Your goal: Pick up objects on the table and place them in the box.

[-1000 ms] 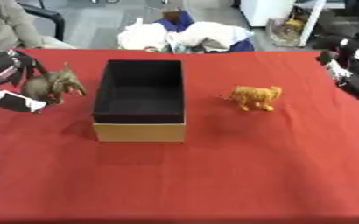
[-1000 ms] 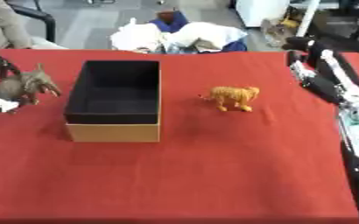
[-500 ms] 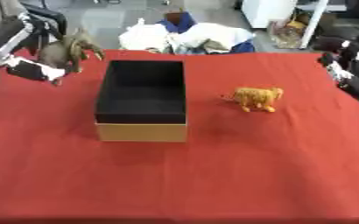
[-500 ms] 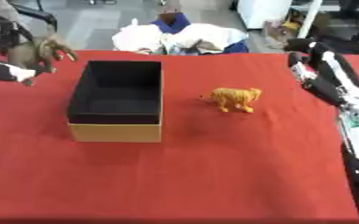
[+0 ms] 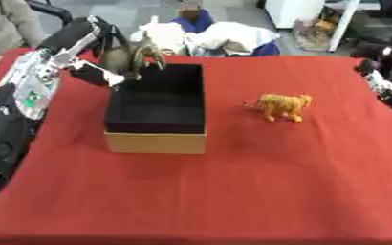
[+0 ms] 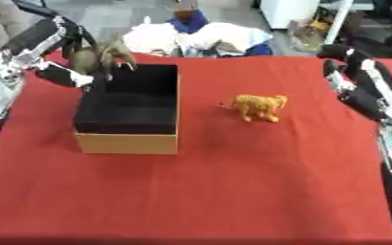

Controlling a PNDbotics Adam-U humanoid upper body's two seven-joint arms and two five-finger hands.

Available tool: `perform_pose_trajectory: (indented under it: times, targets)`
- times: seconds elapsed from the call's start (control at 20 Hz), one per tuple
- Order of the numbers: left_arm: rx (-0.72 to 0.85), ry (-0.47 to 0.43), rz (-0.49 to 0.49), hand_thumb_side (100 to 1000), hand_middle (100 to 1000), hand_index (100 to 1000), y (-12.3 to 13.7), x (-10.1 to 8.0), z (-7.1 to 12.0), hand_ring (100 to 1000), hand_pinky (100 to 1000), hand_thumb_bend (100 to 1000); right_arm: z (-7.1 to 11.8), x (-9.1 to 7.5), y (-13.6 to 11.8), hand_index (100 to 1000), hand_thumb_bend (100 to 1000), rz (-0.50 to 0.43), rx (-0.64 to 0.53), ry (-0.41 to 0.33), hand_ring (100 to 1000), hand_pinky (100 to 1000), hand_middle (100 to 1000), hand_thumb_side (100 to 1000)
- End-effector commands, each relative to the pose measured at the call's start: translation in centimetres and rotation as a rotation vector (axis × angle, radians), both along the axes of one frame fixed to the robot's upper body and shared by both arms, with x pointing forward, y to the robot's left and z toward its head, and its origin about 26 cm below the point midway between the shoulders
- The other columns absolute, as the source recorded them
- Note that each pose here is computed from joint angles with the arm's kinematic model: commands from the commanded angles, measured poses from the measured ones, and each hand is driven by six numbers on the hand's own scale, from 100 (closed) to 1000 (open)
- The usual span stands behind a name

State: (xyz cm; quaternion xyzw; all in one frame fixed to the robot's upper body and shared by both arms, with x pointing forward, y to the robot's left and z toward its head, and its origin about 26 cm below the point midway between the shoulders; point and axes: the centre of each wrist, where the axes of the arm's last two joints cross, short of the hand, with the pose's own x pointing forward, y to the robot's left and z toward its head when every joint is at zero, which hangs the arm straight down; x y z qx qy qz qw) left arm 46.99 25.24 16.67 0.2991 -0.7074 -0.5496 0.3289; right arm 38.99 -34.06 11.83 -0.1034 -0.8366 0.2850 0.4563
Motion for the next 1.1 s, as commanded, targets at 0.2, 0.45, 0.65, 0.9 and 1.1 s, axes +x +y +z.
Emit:
perform_pose_trajectory:
  times: [0.2, 0.45, 0.65, 0.9, 1.1]
  targets:
    - [0.087, 0.005, -0.079, 112, 321, 491, -1.5, 0.2, -0.5, 325, 432, 239, 1.3, 0.3, -0.1, 863, 100, 0.012, -0.014, -0.032, 903, 796, 749, 651]
    - [0.161, 0.070, -0.138, 209, 345, 516, -1.9, -0.1, -2.5, 350, 466, 224, 1.5, 0.4, -0.2, 864, 100, 0.010, -0.017, -0.036, 902, 796, 750, 649]
    - [0.218, 0.119, -0.211, 405, 393, 566, -1.9, -0.6, -3.0, 395, 503, 193, 1.8, 0.6, -0.5, 864, 100, -0.002, -0.025, -0.039, 897, 797, 752, 656]
    - [0.239, 0.156, -0.276, 712, 542, 732, -1.5, -1.3, -2.6, 518, 578, 257, 2.6, 1.4, -1.4, 868, 100, -0.023, -0.070, -0.036, 890, 795, 758, 658]
    - [0.201, 0.147, -0.301, 879, 613, 769, -0.8, -2.1, -1.2, 585, 623, 335, 3.7, 3.0, -2.9, 874, 100, -0.033, -0.157, -0.014, 892, 797, 764, 662]
